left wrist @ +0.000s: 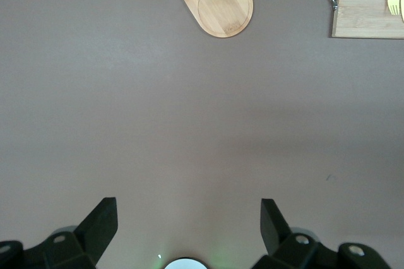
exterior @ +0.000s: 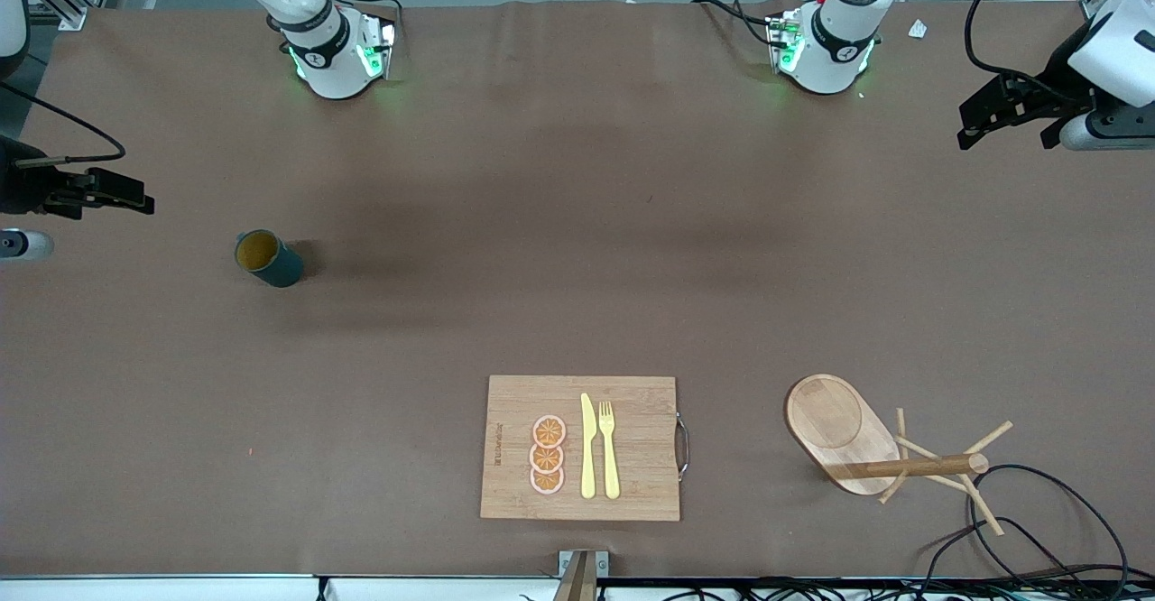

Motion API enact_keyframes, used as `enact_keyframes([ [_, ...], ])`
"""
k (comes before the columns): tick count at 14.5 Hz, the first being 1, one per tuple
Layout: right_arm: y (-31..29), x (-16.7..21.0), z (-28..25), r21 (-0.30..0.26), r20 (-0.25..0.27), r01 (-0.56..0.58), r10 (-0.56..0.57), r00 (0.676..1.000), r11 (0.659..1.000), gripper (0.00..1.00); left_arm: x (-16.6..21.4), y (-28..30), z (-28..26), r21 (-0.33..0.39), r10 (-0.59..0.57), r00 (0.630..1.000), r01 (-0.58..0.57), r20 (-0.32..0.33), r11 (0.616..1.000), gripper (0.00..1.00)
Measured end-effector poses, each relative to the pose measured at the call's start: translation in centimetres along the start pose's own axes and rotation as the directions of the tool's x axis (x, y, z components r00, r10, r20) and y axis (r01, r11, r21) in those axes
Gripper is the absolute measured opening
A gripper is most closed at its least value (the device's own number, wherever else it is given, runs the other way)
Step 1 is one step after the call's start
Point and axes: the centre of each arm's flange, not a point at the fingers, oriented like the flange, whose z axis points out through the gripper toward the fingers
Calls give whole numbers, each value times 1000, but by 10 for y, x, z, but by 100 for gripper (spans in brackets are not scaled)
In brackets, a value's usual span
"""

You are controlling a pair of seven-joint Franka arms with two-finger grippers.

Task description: Transfer cup from left to right arm and place

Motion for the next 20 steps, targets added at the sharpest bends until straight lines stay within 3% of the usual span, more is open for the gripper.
enact_keyframes([
  [5,2,-6,-15,-3,10,-11,11,1000,1000,100,0,1,0,0,-11,1000,11,0,1000,100],
  [9,5,-12,-37,-7,-25,-19,19,1000,1000,100,-1,5,-1,1,-5,1000,5,-2,1000,100],
  [17,6,-11,-25,0,28,-24,24,999,1000,100,-1,6,-12,-2,-1,1000,1,-26,1000,100],
  [20,6,-16,-31,0,16,-24,24,1000,1000,100,-1,6,-17,-3,-1,999,1,-36,1000,100],
])
